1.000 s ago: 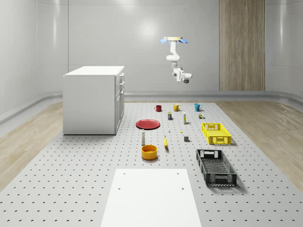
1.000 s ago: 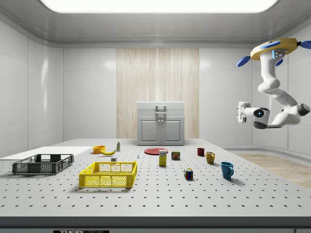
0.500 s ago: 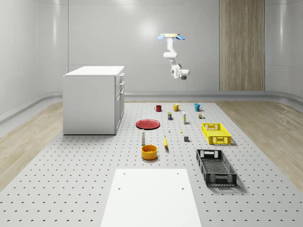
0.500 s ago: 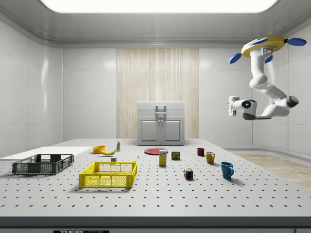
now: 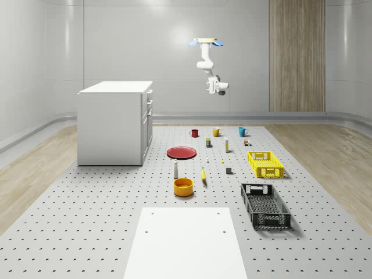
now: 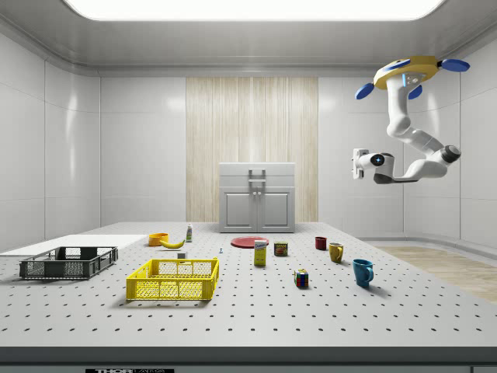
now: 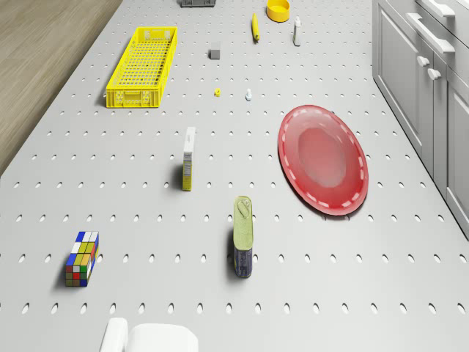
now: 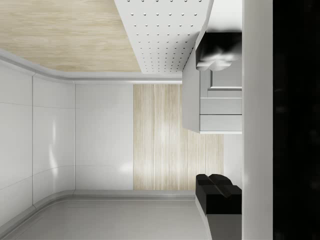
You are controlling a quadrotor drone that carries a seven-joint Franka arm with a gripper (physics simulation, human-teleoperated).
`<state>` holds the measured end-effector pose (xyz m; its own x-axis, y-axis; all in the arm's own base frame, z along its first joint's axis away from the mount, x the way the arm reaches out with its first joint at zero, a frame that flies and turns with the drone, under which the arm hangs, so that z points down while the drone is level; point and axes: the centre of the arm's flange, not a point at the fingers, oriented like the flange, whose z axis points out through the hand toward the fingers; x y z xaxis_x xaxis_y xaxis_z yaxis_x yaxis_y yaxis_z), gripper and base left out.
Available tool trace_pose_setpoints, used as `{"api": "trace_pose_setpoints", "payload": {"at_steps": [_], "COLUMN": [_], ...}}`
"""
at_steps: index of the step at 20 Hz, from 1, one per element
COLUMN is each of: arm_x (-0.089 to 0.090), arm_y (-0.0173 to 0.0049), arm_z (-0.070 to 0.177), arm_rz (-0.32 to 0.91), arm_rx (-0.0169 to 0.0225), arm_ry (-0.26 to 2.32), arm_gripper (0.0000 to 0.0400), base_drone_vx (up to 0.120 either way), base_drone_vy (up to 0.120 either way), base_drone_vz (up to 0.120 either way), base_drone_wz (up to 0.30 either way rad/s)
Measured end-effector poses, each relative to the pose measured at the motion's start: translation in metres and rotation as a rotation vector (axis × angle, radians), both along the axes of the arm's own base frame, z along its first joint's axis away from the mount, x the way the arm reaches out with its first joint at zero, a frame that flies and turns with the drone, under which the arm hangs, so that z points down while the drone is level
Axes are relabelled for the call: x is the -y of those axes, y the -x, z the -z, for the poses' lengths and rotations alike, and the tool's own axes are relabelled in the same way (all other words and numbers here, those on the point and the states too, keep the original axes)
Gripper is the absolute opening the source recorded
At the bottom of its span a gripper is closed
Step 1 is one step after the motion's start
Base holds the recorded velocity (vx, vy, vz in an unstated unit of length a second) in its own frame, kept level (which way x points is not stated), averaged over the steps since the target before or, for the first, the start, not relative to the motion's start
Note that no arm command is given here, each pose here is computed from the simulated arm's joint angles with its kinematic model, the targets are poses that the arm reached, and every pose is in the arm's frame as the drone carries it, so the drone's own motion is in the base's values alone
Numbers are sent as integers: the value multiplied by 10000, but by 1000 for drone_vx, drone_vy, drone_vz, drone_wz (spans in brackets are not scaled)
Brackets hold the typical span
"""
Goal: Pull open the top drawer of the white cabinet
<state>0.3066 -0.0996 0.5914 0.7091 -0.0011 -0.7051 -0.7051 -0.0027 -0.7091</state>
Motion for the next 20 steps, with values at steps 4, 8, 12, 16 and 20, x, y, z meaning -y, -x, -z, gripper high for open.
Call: {"api": "trace_pose_setpoints", "payload": {"at_steps": [4,8,12,16,20], "arm_x": [0,0,0,1,1], "arm_y": [0,0,0,0,0], "arm_z": [1,2,2,2,2], "arm_rz": [0,1,1,2,2], "arm_rx": [-1,-2,-2,-3,-4], "arm_ry": [-8,-12,-14,-15,-16], "arm_gripper": [305,305,305,305,305], "base_drone_vx": [0,0,0,0,120], "base_drone_vy": [-120,-120,-120,-120,-30], "base_drone_vz": [0,0,0,0,0], "base_drone_wz": [0,0,0,0,0]}}
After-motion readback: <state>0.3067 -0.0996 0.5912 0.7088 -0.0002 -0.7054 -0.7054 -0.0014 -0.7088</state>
